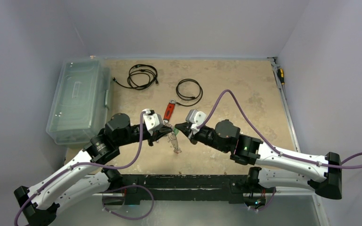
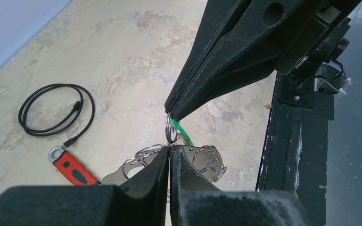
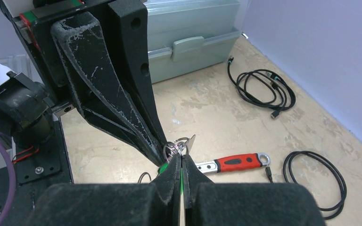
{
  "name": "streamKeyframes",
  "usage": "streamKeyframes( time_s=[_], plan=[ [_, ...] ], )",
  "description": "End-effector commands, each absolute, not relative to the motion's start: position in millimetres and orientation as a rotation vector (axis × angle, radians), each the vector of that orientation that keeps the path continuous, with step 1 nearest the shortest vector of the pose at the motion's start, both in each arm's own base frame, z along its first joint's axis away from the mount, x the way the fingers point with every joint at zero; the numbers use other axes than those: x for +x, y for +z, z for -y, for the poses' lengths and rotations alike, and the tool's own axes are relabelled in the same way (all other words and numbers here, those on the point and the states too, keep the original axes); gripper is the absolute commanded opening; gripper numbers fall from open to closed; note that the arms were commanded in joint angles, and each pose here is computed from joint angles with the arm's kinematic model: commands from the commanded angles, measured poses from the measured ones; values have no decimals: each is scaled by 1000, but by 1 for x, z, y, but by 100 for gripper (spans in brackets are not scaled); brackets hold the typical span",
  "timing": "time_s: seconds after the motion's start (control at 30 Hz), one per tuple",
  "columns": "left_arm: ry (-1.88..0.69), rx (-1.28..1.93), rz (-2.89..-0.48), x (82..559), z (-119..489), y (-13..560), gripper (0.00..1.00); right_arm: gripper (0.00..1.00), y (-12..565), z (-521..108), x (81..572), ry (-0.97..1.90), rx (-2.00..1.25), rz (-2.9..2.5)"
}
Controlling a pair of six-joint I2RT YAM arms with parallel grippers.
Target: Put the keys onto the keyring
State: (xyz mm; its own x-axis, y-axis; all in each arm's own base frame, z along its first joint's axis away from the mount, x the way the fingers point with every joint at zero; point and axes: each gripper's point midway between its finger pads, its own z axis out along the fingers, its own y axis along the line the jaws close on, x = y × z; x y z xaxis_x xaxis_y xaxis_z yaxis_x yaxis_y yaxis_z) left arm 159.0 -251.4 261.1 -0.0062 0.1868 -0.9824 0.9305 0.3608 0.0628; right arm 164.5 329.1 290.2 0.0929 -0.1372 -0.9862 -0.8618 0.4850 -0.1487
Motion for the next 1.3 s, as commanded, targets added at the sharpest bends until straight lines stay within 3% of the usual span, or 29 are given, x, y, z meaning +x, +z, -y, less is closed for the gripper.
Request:
streamKeyframes(
  time_s=[0.0, 1.27],
  plan=[
    [-833, 1040, -1396, 160, 255, 285, 0, 0, 322, -331, 169, 690, -885, -1335],
    [-818, 1023, -1388, 161, 252, 290, 0, 0, 294, -321, 173, 688, -813, -1459]
  ],
)
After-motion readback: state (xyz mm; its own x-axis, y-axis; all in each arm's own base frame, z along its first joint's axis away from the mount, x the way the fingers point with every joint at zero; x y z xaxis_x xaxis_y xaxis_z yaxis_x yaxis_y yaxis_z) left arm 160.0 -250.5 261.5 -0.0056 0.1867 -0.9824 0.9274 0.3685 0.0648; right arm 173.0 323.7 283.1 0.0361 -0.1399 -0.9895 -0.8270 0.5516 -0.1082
